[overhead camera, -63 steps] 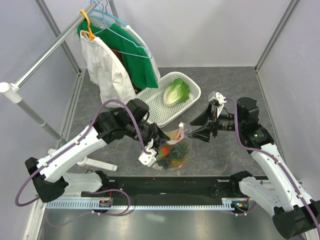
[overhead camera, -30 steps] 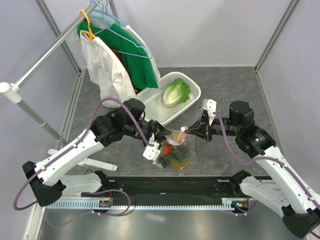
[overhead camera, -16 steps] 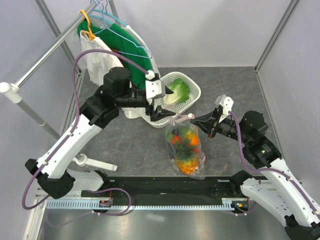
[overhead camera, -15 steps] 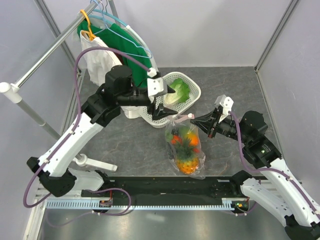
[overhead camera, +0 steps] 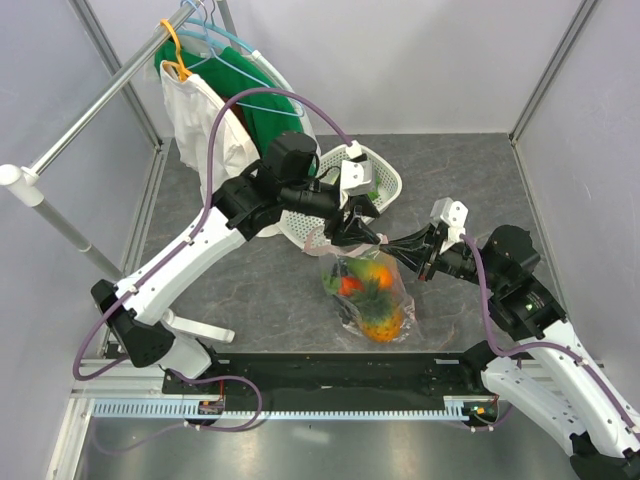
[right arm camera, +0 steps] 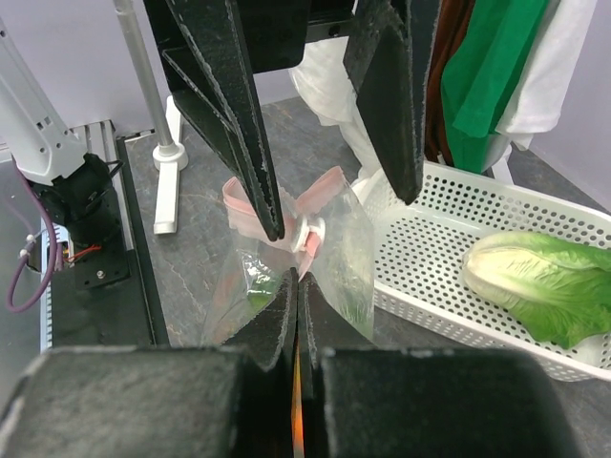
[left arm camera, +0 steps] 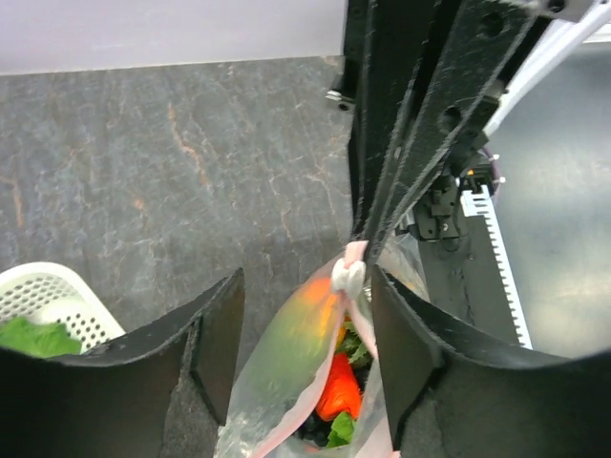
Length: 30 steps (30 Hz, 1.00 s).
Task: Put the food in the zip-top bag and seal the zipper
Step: Zip the zipper food storage bag at the center of the board.
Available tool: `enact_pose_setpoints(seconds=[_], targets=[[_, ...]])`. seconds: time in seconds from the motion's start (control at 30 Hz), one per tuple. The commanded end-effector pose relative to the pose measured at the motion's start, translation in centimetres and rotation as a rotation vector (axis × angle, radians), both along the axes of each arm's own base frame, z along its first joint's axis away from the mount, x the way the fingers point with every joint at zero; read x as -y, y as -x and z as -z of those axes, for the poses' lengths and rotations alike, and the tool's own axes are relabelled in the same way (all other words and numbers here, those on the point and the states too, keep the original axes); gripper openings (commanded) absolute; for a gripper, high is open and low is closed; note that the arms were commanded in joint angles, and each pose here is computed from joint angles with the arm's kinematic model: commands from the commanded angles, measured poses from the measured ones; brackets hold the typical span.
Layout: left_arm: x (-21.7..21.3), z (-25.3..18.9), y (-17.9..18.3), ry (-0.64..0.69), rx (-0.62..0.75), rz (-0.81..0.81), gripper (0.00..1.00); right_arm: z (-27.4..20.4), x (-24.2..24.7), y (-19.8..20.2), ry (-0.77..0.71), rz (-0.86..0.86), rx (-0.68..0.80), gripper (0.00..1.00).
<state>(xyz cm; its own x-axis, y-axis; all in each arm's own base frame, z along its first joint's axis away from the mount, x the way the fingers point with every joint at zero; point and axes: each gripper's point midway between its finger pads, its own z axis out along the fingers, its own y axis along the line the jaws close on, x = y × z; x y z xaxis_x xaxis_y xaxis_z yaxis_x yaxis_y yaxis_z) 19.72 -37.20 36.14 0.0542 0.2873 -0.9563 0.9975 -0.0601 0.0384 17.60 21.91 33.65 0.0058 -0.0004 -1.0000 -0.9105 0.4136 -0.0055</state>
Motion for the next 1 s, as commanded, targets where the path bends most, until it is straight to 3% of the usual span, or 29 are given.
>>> enact_pose_setpoints(seconds=[0.0, 0.13, 0.47, 0.53, 0.57, 0.67, 0.97], targets=[[0.3, -1.9, 2.3, 0.042, -0.027, 0.097, 0.56, -1.9, -0.2, 0.3, -0.017, -0.029, 0.094, 0.00], [0.5, -1.4, 2.8, 0.032, -0.053, 0.122, 0.47, -2.0, -0.2, 0.3, -0.016, -0.029, 0.099, 0.00], [0.6, 0.1, 2.2, -0.012, -0.080, 0.101, 0.39, -2.2, -0.1, 0.4, -0.016, -0.029, 0.110, 0.00], [0.5, 0.3, 2.0, -0.019, -0.090, 0.089, 0.28, -2.2, 0.0, 0.4, -0.015, -0.023, 0.110, 0.00], [0.3, 0.4, 1.6, -0.021, -0.095, 0.075, 0.16, -2.2, 0.0, 0.4, -0.014, -0.021, 0.116, 0.00], [-0.5, 0.7, 0.9, -0.024, -0.142, 0.049, 0.04, -2.3, 0.3, 0.2, -0.012, 0.003, 0.119, 0.00], [-3.4, 4.1, 0.7, -0.097, -0.094, 0.005, 0.05, -2.7, 1.0, -0.1, -0.018, 0.050, 0.134, 0.00]])
